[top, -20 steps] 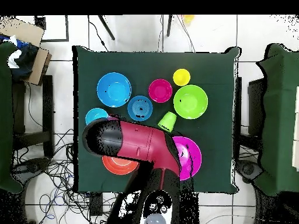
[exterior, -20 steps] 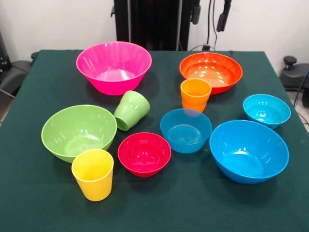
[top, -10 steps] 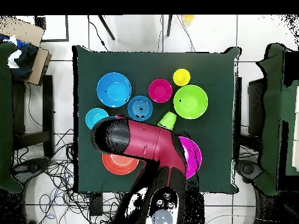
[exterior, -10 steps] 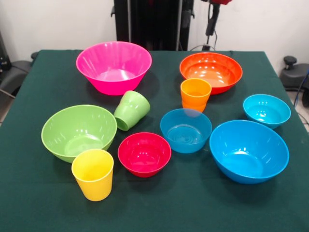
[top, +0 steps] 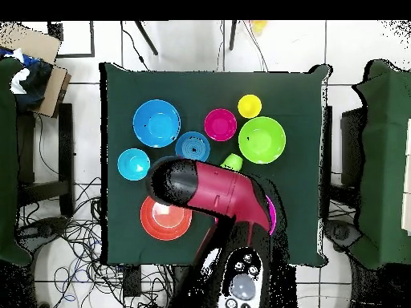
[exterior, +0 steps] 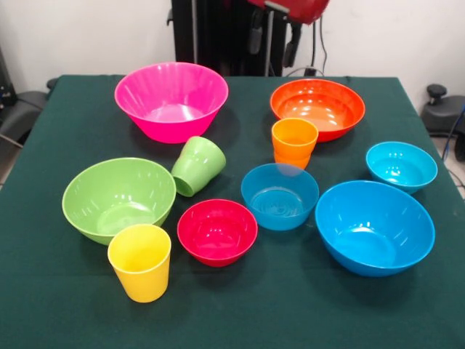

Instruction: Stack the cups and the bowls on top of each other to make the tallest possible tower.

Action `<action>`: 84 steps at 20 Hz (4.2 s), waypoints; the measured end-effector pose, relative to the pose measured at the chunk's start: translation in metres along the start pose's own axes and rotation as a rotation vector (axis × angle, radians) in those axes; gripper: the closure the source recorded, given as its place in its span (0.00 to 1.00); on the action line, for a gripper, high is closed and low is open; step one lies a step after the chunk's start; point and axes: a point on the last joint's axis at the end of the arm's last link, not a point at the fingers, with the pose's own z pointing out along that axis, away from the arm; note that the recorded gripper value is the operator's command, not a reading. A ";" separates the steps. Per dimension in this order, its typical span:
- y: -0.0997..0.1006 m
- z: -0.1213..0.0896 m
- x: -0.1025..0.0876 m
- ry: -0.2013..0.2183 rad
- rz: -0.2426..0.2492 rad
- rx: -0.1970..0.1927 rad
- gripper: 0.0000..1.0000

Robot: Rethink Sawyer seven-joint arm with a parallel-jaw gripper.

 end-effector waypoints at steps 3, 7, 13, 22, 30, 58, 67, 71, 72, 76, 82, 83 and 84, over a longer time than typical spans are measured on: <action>-0.005 0.006 -0.005 0.002 0.010 0.005 0.00; -0.007 0.012 -0.010 0.007 0.015 0.011 0.00; -0.006 0.019 -0.011 0.013 0.013 0.018 0.00; 0.001 0.033 -0.010 0.016 -0.004 0.030 0.00; 0.011 0.030 -0.002 0.009 -0.025 0.033 0.00; 0.037 0.061 0.002 -0.041 -0.063 0.056 0.00; 0.035 0.085 -0.025 -0.104 -0.053 0.046 0.00; 0.034 0.092 -0.033 -0.119 -0.051 0.045 0.00; 0.034 0.093 -0.034 -0.120 -0.051 0.045 0.00; 0.035 0.095 -0.037 -0.122 -0.051 0.045 0.00; 0.036 0.092 -0.041 -0.132 -0.051 0.042 0.00; 0.037 0.092 -0.042 -0.134 -0.051 0.042 0.00; 0.037 0.091 -0.042 -0.135 -0.051 0.041 0.00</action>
